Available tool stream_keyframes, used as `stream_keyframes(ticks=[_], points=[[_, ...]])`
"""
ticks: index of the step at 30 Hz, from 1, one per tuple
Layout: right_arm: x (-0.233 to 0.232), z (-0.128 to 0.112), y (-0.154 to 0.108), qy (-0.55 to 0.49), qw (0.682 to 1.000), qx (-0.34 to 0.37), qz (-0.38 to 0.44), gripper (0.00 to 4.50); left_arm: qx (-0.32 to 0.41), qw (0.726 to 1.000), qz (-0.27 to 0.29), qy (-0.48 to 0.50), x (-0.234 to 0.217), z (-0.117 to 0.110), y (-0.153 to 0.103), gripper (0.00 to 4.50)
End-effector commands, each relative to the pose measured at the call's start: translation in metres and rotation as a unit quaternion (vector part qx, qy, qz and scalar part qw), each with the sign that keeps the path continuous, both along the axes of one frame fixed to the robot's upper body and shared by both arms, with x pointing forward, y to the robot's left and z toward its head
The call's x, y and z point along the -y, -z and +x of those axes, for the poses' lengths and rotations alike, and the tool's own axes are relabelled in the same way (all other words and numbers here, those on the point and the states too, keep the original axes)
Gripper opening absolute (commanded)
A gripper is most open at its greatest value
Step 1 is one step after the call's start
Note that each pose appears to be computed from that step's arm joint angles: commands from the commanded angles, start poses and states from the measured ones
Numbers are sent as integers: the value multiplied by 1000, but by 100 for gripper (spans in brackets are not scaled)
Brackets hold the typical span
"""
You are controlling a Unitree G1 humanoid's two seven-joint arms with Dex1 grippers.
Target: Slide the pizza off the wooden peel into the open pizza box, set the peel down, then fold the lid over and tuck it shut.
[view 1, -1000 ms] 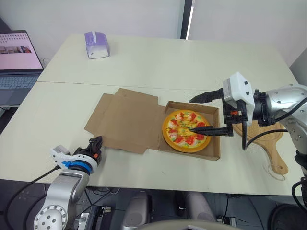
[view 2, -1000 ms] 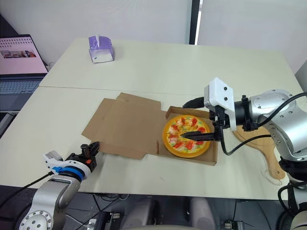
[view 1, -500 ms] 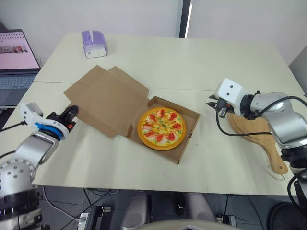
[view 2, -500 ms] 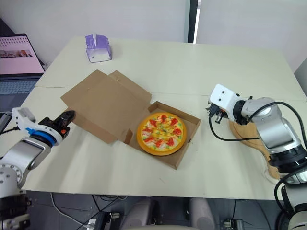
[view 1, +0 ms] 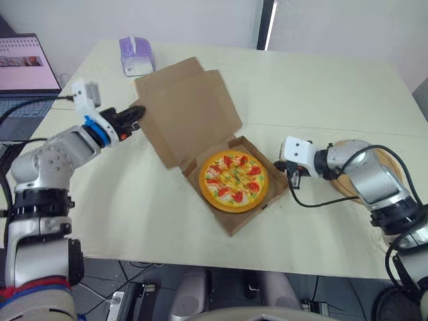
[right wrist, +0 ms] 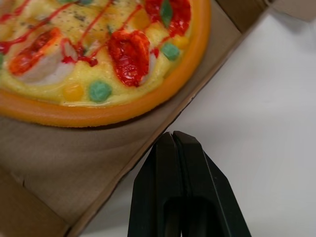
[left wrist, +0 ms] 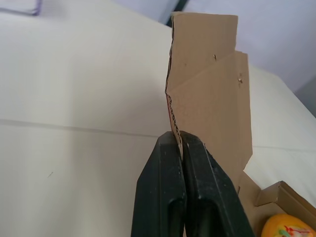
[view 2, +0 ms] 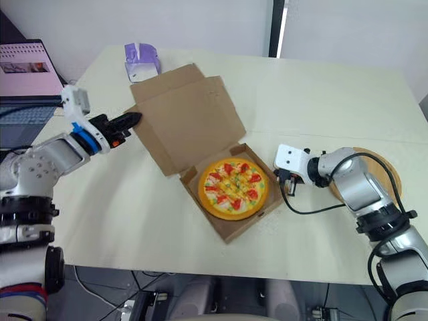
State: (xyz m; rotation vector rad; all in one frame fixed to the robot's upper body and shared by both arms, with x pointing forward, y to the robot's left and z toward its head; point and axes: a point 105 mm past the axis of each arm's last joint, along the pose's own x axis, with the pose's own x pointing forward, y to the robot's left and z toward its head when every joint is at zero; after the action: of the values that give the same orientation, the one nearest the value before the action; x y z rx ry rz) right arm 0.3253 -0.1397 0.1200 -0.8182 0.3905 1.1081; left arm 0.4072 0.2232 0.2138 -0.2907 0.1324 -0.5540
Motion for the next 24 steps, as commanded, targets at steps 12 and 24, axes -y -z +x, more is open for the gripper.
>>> stream_keyframes(ticks=[12,24], points=[[30,-59,-12,50,998,-30,8,3,159,966,93,180,103,35,-39,0],[66,-12,-73,220,960,96,143,95,254,940,99,204,136,32,-72,0]])
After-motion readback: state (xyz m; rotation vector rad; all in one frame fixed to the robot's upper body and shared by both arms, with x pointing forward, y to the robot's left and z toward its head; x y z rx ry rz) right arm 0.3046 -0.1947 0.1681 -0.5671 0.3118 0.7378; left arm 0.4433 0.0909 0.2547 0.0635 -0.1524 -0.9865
